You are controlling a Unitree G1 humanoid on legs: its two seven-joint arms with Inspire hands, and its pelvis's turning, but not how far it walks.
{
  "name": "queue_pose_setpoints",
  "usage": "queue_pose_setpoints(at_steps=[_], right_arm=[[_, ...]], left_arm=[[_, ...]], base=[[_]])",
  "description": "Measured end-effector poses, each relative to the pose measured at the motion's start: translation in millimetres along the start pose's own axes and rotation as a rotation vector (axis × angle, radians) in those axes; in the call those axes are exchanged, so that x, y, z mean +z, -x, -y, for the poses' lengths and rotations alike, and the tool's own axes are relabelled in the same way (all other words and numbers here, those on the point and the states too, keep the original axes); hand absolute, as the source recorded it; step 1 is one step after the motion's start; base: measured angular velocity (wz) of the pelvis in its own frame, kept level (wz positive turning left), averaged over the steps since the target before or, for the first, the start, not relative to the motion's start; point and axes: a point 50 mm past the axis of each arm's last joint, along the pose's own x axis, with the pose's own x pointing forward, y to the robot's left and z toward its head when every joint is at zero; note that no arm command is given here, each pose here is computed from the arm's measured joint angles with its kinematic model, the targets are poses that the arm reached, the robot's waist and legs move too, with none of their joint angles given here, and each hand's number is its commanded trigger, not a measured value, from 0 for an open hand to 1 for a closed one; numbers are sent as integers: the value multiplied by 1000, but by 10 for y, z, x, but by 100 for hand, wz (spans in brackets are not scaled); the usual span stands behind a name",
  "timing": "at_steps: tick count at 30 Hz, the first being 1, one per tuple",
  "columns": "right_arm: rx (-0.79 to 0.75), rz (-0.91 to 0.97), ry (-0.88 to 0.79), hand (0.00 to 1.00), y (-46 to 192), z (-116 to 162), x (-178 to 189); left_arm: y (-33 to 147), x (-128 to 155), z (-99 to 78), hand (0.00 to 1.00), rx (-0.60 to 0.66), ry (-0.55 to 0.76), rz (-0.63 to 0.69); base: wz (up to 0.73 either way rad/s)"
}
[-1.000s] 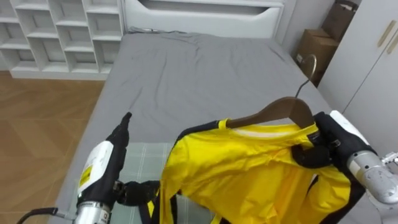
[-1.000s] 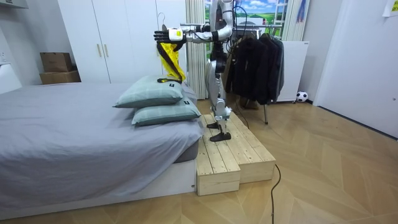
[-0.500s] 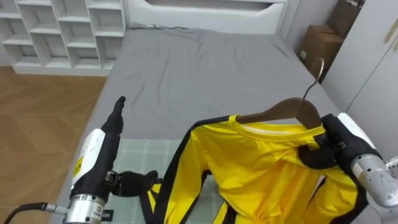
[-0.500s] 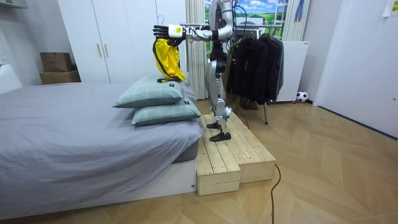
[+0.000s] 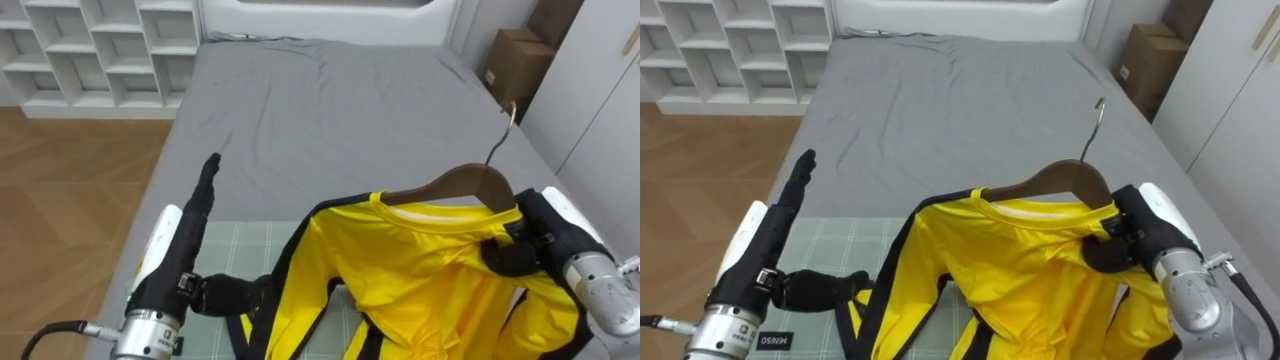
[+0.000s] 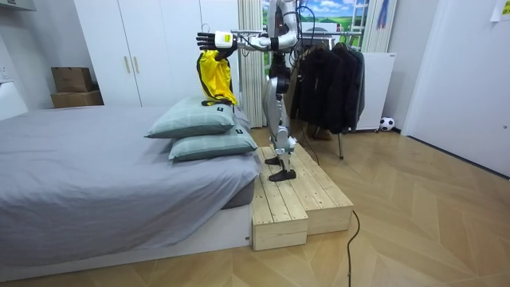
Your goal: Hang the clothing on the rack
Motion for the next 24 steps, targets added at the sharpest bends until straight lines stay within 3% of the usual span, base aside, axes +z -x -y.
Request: queue_pose_setpoints(at_steps=[9,16,24], right_arm=[[-45,34,146,100,3,98,116],[-126,130,244,100,99,272,344],[-168,212,275,100,387,294,467]], left_arm=[[125,-389,-205,0,96,-41,-172],[471,-933,-211,0,158,-54,-439],[1019,-1419,-155,0,194,-74,-741]], base=[[-2],[-2],[-9]])
